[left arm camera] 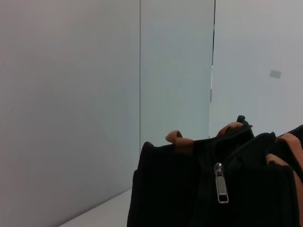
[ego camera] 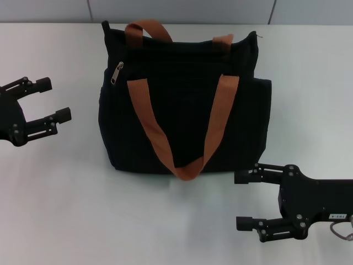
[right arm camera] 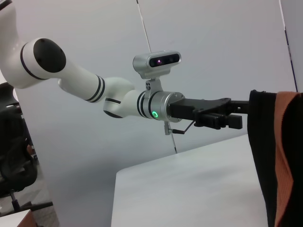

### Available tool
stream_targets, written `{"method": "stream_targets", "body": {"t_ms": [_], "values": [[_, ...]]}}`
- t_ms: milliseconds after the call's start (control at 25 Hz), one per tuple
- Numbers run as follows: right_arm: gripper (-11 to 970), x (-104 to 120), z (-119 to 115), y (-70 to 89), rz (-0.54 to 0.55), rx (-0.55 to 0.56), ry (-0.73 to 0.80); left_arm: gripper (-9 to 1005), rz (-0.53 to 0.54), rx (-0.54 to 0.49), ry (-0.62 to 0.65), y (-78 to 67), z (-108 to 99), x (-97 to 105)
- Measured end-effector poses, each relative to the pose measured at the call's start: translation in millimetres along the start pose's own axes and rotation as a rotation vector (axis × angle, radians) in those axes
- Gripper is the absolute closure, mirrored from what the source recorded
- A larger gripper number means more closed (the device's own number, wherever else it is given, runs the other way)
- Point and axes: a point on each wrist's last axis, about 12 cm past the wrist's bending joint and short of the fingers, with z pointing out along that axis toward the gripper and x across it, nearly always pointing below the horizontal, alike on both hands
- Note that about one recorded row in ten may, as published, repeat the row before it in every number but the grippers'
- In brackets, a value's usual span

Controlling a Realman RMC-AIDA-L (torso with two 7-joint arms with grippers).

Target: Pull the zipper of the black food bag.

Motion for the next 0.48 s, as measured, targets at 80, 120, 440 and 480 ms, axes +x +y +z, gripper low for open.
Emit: {"method": "stream_targets", "body": {"t_ms": [80, 120, 440, 480], "values": [[134, -0.1, 0.1, 0.0, 0.0, 0.0, 0.0, 197, 0.002, 0.002, -0.001, 0.3, 0.6, -0.6], [134, -0.1, 0.1, 0.0, 0.0, -0.001, 0.0, 197, 0.004, 0.005, -0.001, 0.7, 2.0, -1.2], [134, 0.7, 0.6, 1.1, 0.002, -0.002, -0.003, 196, 0.041, 0.026, -0.008, 7.8, 30.8, -10.3], [134, 0.7, 0.6, 1.1, 0.002, -0.002, -0.003, 196, 0.041, 0.026, -0.008, 7.8, 30.8, -10.3]]}}
